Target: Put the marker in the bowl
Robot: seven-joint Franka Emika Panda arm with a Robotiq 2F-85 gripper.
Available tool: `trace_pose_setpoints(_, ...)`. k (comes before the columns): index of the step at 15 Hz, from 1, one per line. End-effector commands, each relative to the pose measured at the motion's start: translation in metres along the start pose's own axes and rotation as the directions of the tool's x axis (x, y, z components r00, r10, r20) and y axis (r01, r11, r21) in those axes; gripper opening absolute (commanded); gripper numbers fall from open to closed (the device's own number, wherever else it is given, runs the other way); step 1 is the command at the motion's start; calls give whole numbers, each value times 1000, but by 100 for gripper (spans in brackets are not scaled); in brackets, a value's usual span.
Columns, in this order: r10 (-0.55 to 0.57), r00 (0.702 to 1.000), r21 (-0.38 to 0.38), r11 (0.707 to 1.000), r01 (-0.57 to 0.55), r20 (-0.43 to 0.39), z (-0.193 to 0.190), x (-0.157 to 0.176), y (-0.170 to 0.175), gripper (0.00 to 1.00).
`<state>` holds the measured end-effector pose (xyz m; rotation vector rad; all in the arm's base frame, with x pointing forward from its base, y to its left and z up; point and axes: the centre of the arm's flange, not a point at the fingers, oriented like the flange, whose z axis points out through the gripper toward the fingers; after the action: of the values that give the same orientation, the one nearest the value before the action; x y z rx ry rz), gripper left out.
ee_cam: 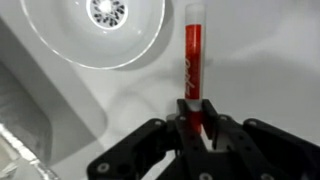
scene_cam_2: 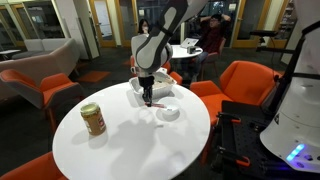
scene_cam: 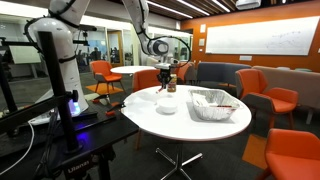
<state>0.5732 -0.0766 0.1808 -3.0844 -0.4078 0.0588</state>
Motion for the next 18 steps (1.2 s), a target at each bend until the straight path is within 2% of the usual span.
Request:
trace_pose_setpoints(1,-32,993,-39,999,27,-118,-20,-44,23,5)
trace_pose_setpoints(6,-56,973,-102,994,33,-223,-12,-67,56,5)
trace_pose_setpoints(12,-36,970,-107,994,11,-240,14,-78,72,5)
trace_pose_setpoints(13,-20,972,-112,994,-6,-236,19,-81,75,44)
trace_pose_setpoints(14,-19,973,-113,994,-8,-229,22,-84,77,45)
trace_pose_setpoints(15,-1,978,-85,996,-17,-208,20,-86,75,51)
trace_pose_setpoints(16,-15,979,-105,994,-6,-201,17,-87,71,58)
trace_pose_setpoints(18,71,990,-64,995,-80,-123,-3,-90,53,74)
